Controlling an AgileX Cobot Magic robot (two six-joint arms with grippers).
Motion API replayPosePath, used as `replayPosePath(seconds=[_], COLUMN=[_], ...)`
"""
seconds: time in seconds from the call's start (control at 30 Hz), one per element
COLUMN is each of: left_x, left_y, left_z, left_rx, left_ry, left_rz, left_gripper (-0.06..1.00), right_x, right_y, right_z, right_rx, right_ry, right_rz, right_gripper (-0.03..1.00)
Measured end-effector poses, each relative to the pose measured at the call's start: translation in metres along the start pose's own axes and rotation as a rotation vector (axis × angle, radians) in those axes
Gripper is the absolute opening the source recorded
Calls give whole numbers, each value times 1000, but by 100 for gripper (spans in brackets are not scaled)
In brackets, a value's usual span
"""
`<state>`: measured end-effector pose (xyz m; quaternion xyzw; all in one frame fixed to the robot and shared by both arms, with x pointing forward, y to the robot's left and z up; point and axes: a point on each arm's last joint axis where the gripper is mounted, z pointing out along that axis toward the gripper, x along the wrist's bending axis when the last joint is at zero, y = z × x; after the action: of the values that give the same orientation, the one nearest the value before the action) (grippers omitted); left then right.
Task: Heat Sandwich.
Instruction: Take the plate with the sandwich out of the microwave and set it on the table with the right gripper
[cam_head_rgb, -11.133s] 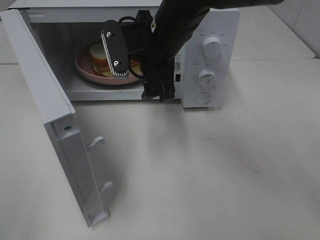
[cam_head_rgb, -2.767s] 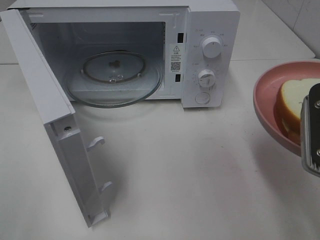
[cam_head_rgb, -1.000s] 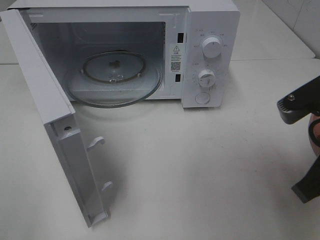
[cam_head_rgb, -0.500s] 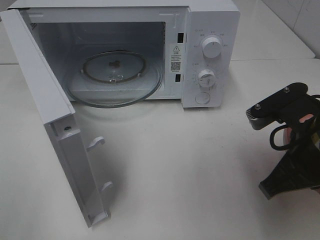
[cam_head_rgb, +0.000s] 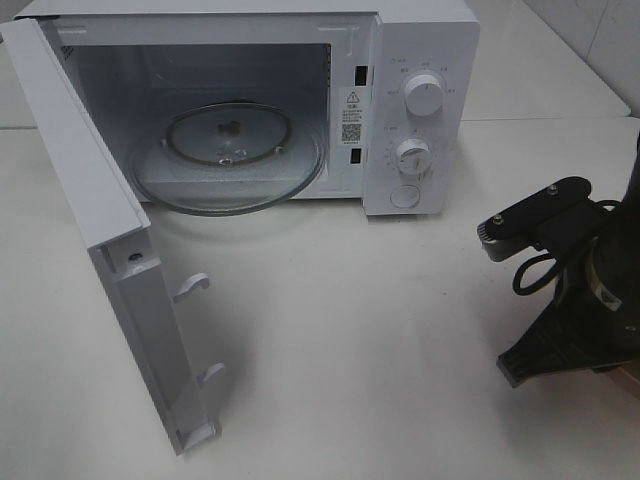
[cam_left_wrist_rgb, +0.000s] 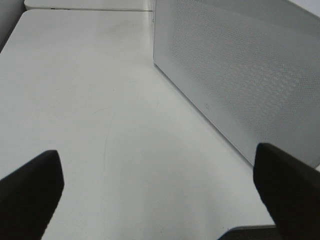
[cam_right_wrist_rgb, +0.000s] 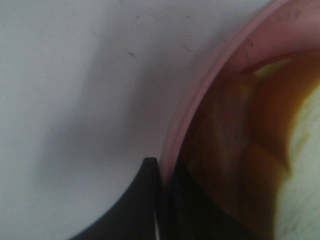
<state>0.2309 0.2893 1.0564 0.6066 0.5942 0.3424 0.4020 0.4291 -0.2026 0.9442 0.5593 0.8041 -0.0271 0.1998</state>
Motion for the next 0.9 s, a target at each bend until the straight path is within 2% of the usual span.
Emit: replayPosePath(seconds=[0.37, 0.53, 0.9], left_x=[0, 0, 0], left_y=[0, 0, 0], left_z=[0, 0, 0], left_rx=[0, 0, 0], left_ry=[0, 0, 0], left_rz=[0, 0, 0], left_gripper=[97, 97, 97], right_x=[-15, -20, -14], right_y=[9, 10, 28], right_z=[12, 25, 53], right_rx=[-38, 5, 51], right_ry=[30, 6, 13], right_rz=[77, 76, 62], right_gripper=[3, 3, 3])
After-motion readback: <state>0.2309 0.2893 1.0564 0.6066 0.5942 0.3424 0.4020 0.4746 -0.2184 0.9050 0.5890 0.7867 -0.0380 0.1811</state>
